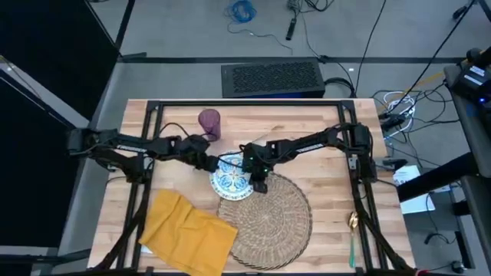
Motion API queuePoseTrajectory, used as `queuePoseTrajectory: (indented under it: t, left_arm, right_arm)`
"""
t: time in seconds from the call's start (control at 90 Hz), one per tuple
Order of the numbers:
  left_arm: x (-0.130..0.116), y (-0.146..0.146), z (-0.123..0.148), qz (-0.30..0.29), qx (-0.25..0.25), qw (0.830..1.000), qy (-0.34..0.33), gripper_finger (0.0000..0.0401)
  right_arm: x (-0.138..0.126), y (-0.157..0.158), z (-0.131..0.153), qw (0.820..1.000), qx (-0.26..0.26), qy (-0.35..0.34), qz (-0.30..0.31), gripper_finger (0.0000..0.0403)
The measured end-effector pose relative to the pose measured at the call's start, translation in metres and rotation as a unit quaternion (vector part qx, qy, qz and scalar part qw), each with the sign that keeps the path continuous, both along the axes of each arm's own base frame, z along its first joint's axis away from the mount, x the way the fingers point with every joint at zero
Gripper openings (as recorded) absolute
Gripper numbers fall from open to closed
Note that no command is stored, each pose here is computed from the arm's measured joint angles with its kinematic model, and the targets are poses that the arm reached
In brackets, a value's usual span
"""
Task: Set table place
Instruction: Put the white plate on the brown placemat
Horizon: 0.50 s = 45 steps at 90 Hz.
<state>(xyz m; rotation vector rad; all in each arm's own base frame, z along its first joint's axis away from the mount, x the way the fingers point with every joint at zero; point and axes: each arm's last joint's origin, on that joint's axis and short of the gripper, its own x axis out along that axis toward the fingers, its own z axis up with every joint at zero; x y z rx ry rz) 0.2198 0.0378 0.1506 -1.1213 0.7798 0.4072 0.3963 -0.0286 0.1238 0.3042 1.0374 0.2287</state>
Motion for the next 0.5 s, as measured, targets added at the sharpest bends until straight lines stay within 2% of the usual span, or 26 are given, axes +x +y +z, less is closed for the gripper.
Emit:
queuePoseTrajectory:
  t: [0.089,0.156,0.267,0.333,0.5]
  left_arm:
    - [-0.001,0.0,0.004,0.0,0.002,1.0,-0.009,0.0002]
    - [-0.002,0.0,0.008,-0.001,0.005,1.0,-0.02,0.0]
    - [-0.004,0.0,0.013,-0.003,0.011,0.999,-0.033,0.0]
    - [-0.005,0.0,0.016,-0.003,0.018,0.999,-0.042,0.0]
    - [-0.006,0.0,0.029,-0.001,0.034,0.996,-0.088,0.0001]
  right_arm:
    - [-0.002,0.0,0.011,1.0,-0.013,-0.009,0.002,0.0]
    - [-0.004,-0.001,0.03,0.999,-0.038,-0.026,-0.001,0.0]
    - [-0.005,-0.001,0.093,0.991,-0.051,-0.122,0.004,0.0]
    - [-0.013,0.0,0.125,0.986,-0.061,-0.152,0.007,0.0]
    - [-0.055,-0.012,0.204,0.965,-0.144,-0.212,-0.055,0.0]
